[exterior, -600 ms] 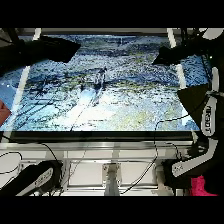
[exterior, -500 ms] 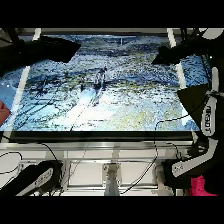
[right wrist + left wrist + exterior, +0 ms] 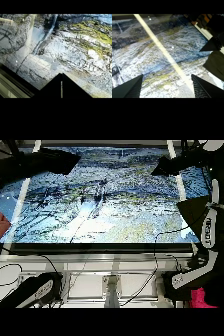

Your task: Fold the clothes and pants, and hang the long-sleeved shirts on hangers.

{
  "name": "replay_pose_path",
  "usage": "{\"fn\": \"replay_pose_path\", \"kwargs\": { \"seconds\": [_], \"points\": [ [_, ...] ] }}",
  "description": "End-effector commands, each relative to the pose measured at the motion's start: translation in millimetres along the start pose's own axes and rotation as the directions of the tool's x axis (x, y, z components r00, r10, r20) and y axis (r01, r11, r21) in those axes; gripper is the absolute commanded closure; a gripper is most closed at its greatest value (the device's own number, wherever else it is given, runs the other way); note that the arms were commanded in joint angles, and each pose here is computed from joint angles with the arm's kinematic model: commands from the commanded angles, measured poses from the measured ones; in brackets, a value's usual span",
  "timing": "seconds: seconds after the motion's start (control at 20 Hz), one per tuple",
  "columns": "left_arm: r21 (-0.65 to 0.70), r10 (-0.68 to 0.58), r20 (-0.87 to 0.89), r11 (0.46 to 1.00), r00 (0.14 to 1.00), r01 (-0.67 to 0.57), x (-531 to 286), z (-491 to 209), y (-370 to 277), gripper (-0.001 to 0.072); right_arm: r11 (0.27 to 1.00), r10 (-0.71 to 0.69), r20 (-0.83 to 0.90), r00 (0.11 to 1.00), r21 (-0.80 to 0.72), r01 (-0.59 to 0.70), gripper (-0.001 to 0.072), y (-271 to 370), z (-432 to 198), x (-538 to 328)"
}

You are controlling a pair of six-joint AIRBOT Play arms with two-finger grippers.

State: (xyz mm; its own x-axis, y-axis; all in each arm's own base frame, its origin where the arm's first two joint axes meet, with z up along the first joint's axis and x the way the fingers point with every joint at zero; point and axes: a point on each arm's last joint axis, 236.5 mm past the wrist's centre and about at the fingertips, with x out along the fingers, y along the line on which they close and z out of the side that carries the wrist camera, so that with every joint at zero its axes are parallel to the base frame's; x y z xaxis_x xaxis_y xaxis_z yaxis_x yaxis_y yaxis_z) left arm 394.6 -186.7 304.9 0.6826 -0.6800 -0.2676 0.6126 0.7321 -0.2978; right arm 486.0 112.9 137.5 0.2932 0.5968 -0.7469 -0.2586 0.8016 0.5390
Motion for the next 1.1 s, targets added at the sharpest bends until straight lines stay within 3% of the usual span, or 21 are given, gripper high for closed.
{"fn": "replay_pose_path", "kwargs": {
  "seconds": [0.0, 0.45, 0.65, 0.7, 0.8, 0.85, 0.95, 1.0, 1.05],
  "points": [
    [-0.001, 0.0, 0.0, 1.0, 1.0, 0.0, 0, 0, 0, -0.001, 1.0, 0.027, -0.009, 1.0, 0.003, -0.027, 0.07, 7, -2, 0],
    [0.003, 0.006, 0.001, 1.0, 1.0, -0.006, 0, 0, 2, -0.0009, 0.998, 0.067, 0.005, 0.998, 0.004, -0.067, 0.0699, 16, 1, -1],
    [0.07, 0.092, -0.039, 0.994, 0.995, -0.089, 2, -10, 25, -0.0007, 0.997, 0.072, 0.006, 0.997, 0.004, -0.072, 0.07, 17, 1, -1],
    [0.101, 0.127, -0.059, 0.988, 0.99, -0.121, 2, -15, 34, 0.005, 0.997, 0.074, 0.006, 0.997, 0.004, -0.074, 0.07, 18, 1, -1],
    [0.208, 0.239, -0.107, 0.955, 0.965, -0.214, -4, -26, 61, 0.0385, 0.997, 0.078, 0.007, 0.997, 0.004, -0.078, 0.07, 18, 2, -1],
    [0.242, 0.271, -0.14, 0.942, 0.952, -0.233, -7, -34, 68, 0.0435, 0.997, 0.079, 0.008, 0.997, 0.004, -0.079, 0.0699, 19, 2, -1],
    [0.263, 0.287, -0.181, 0.936, 0.941, -0.235, -9, -44, 72, 0.0437, 0.996, 0.084, 0.028, 0.996, 0.004, -0.084, 0.07, 20, 7, -1],
    [0.278, 0.304, -0.185, 0.928, 0.934, -0.247, -11, -45, 76, 0.0512, 0.996, 0.088, 0.04, 0.995, 0.004, -0.088, 0.0699, 21, 9, -1],
    [0.299, 0.327, -0.19, 0.917, 0.926, -0.262, -13, -46, 81, 0.0663, 0.996, 0.087, 0.048, 0.995, 0.004, -0.087, 0.07, 21, 11, -1]
  ]
}}
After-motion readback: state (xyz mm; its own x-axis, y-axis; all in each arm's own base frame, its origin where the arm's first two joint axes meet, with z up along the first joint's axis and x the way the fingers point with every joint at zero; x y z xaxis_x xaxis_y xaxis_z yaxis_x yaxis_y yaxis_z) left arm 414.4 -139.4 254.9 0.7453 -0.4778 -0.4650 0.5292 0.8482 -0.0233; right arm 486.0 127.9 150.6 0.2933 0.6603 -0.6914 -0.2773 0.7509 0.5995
